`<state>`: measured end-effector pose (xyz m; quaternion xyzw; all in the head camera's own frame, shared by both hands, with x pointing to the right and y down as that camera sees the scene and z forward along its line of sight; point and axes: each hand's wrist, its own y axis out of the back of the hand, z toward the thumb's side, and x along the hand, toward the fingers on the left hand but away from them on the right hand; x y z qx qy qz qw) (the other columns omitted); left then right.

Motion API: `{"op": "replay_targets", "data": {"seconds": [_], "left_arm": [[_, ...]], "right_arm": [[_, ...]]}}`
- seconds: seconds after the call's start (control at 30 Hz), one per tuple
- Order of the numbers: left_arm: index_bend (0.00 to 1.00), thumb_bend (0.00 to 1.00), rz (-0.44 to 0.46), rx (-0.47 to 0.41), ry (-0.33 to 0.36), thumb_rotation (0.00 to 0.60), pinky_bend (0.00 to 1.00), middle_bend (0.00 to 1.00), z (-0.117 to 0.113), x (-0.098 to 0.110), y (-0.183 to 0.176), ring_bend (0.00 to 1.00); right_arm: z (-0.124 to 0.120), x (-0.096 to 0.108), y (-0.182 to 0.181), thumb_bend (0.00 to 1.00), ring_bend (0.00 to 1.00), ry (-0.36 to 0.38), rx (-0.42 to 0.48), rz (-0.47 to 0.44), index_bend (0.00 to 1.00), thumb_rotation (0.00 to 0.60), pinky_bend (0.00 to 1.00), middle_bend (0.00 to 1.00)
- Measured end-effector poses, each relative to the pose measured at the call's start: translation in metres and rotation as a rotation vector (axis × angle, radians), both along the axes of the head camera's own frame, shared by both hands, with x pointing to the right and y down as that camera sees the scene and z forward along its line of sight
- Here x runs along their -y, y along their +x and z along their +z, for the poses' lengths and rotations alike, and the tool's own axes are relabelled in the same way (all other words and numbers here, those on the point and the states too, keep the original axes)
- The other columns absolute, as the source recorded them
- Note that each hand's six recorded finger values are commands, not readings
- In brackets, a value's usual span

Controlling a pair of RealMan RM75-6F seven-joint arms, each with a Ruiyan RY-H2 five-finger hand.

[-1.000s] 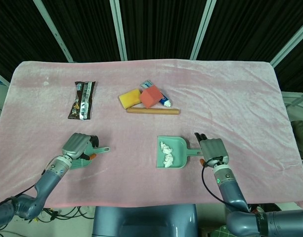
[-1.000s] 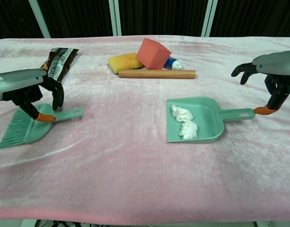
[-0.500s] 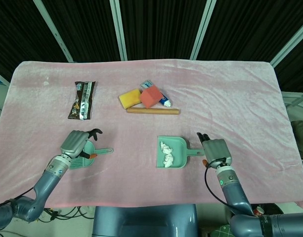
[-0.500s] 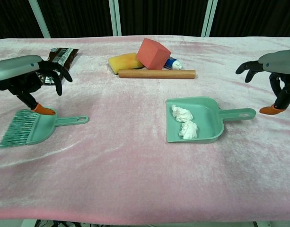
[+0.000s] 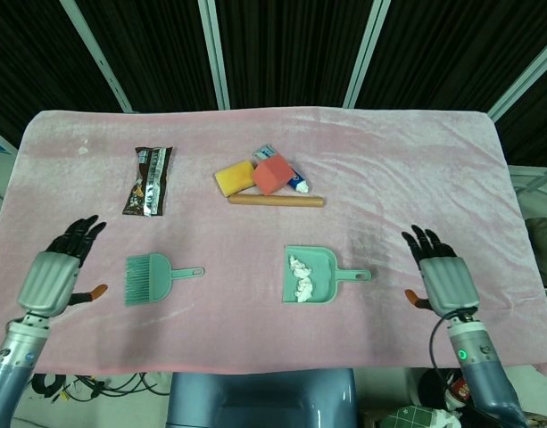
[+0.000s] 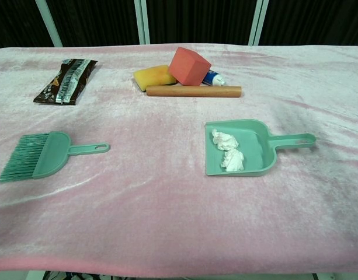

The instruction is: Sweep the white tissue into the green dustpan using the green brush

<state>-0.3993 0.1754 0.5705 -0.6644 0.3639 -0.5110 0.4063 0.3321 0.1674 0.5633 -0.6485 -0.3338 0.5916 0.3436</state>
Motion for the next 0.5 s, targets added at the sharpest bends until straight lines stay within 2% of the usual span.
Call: {"op": "replay_targets", "data": {"seconds": [0.13,0.3,0.5], "left_arm": [[0.00,0.00,-0.069,0.026,0.049,0.600,0.05,0.00,-0.017,-0.018,-0.028,0.00],[0.00,0.00,-0.135,0.047,0.103,0.600,0.03,0.00,-0.032,-0.033,-0.061,0.00],[0.00,0.00,-0.196,0.078,0.124,0.600,0.01,0.00,-0.038,-0.042,-0.090,0.00]], "right_arm": [[-0.012,-0.022,0.040,0.14,0.00,0.036,0.000,0.055,0.00,0.600,0.18,0.00],[-0.027,-0.036,0.077,0.14,0.00,0.113,-0.033,0.103,0.00,0.600,0.18,0.00],[-0.032,-0.042,0.095,0.13,0.00,0.159,0.002,0.194,0.00,0.600,0.18,0.00]]}}
